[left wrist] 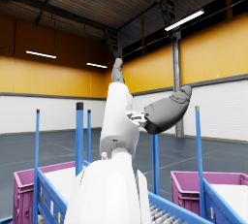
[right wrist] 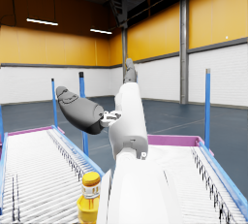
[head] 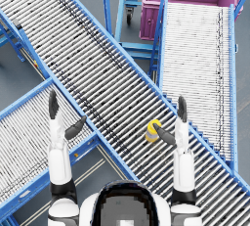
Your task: Pick up the oil and place it on the left assembly line, put the cola on the right, and keep Sprite still
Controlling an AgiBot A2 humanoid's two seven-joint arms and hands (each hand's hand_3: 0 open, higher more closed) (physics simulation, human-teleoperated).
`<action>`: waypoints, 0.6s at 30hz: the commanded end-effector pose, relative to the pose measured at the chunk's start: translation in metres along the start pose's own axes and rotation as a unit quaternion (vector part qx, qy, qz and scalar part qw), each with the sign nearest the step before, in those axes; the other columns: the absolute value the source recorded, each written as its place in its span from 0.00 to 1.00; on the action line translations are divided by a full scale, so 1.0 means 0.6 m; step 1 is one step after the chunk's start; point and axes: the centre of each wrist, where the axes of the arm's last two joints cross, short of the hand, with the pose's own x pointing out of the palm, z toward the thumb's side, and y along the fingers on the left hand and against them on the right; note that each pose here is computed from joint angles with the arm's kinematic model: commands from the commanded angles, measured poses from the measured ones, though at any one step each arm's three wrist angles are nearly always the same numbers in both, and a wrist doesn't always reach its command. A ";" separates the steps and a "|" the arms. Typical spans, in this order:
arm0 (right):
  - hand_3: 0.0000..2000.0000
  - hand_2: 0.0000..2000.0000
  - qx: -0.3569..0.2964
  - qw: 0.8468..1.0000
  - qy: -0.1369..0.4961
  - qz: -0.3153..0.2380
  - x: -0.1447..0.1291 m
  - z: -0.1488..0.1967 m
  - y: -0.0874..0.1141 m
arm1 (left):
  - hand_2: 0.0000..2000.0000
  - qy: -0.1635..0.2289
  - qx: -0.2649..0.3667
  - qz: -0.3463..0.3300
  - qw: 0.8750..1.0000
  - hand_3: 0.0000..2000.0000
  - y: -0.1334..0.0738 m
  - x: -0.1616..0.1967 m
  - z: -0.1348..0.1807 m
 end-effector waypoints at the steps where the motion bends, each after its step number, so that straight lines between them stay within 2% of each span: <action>1: 0.00 0.00 0.059 0.998 -0.007 0.017 0.013 -0.041 0.026 | 0.00 -0.002 0.006 -0.006 1.000 0.00 0.003 0.005 0.005; 9: 0.00 0.00 0.181 0.983 -0.016 0.019 0.020 -0.142 0.059 | 0.00 -0.009 -0.006 -0.012 1.000 0.00 -0.003 0.014 -0.004; 18: 0.00 0.00 0.261 0.964 -0.027 0.037 0.048 -0.213 0.079 | 0.00 -0.010 -0.006 -0.006 1.000 0.00 -0.001 0.010 -0.006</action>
